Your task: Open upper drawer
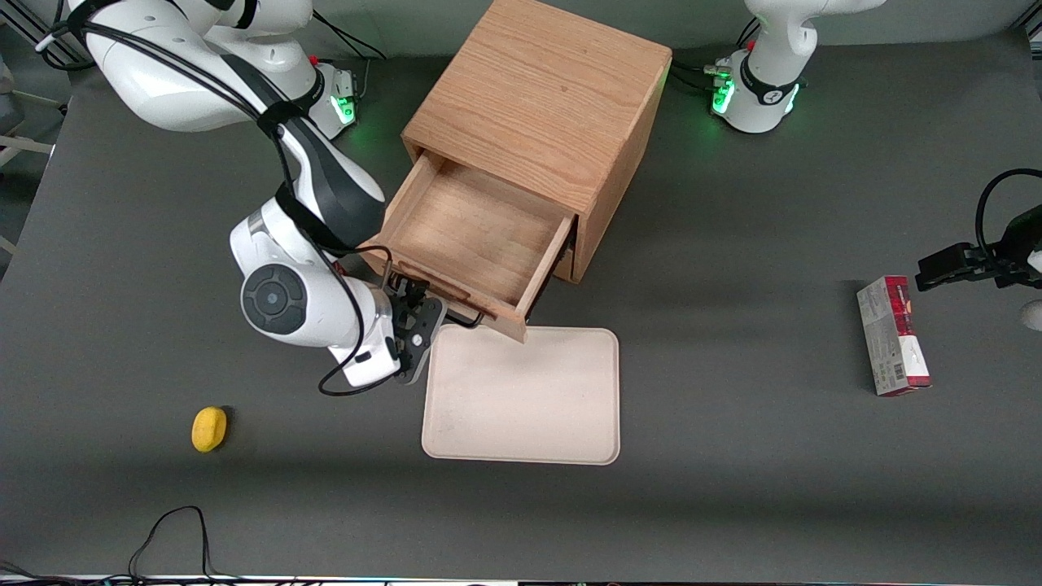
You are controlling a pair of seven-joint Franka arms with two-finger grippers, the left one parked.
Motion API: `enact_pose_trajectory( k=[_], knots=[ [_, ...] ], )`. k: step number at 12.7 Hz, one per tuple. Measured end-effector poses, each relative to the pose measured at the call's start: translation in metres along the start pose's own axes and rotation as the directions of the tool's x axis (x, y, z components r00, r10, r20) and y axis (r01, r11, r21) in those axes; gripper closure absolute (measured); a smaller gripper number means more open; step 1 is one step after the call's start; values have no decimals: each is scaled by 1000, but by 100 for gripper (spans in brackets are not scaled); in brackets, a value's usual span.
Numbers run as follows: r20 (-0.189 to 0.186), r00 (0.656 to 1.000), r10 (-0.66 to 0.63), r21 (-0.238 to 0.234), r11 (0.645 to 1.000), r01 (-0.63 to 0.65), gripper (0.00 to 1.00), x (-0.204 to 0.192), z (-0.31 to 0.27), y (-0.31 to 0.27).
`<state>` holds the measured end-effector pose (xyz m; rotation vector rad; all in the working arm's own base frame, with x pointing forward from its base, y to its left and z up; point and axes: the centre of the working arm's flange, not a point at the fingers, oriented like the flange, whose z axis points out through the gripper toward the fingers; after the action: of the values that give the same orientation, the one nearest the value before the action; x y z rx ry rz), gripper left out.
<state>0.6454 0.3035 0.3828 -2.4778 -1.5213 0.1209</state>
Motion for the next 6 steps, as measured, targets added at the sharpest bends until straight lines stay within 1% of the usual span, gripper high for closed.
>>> enact_pose_trajectory(
  k=[3,4,6],
  knots=[
    [-22,1000,13,-18,1000,-13,0,-1,-12,10],
    [-26,1000,14,-34,999,-15,0,-1,-19,13],
    [-17,1000,14,-106,994,-15,0,-6,-38,22]
  ],
)
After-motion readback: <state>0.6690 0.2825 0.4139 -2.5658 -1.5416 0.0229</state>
